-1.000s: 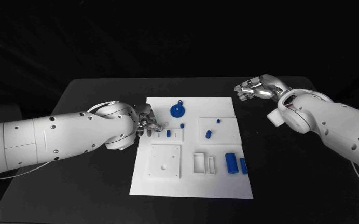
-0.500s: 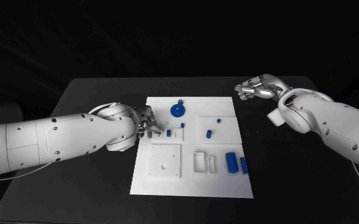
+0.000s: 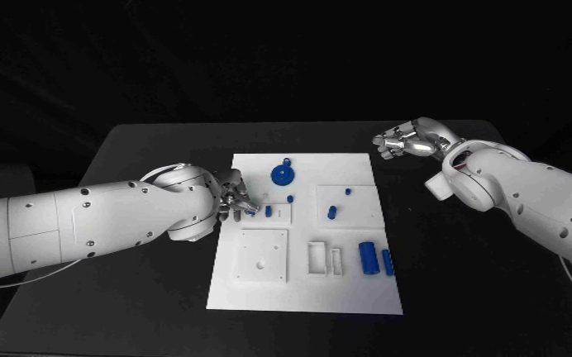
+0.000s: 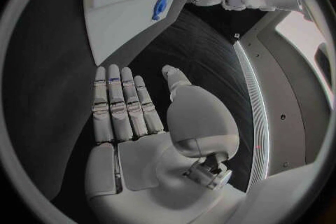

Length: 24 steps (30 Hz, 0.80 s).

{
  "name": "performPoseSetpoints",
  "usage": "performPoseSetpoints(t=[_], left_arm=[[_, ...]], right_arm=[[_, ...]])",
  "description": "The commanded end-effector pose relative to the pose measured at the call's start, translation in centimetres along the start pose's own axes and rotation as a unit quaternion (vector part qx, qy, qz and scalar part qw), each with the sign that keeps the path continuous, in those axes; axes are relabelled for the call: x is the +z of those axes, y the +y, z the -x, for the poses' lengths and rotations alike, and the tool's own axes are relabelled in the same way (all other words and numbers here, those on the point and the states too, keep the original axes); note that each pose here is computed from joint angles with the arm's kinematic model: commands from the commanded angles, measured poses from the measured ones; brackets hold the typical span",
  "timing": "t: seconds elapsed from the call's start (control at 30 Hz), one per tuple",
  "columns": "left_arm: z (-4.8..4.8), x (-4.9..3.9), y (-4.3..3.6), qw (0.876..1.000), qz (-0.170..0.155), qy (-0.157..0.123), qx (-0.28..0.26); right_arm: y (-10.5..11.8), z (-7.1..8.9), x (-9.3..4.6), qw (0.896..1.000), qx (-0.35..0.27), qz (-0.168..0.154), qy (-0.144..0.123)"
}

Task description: Assemble the parts on the task board

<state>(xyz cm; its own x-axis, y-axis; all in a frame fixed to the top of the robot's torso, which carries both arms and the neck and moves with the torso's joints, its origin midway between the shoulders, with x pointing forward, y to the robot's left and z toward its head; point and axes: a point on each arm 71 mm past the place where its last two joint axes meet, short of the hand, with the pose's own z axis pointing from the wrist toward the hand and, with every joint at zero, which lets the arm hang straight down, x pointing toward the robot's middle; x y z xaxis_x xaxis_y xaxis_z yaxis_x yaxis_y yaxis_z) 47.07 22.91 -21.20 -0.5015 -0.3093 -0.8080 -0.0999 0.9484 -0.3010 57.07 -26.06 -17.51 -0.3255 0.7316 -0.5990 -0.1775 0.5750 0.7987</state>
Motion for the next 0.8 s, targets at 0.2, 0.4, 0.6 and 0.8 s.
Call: performPoseSetpoints(t=[0.2,0.4,0.6,0.8], left_arm=[[-0.47,-0.05,0.15,1.000,0.003,0.013,0.009],[-0.52,-0.08,0.21,1.000,0.003,0.015,0.009],[-0.53,-0.11,0.28,1.000,0.004,0.015,0.010],[-0.54,-0.11,0.34,1.000,0.004,0.017,0.011]], right_arm=[[-0.06,-0.09,-0.04,1.000,0.004,0.000,0.006],[-0.09,-0.11,-0.05,1.000,0.004,0.000,0.006],[-0.12,-0.11,-0.06,1.000,0.004,0.000,0.006],[-0.14,-0.12,-0.07,1.000,0.004,0.000,0.006]])
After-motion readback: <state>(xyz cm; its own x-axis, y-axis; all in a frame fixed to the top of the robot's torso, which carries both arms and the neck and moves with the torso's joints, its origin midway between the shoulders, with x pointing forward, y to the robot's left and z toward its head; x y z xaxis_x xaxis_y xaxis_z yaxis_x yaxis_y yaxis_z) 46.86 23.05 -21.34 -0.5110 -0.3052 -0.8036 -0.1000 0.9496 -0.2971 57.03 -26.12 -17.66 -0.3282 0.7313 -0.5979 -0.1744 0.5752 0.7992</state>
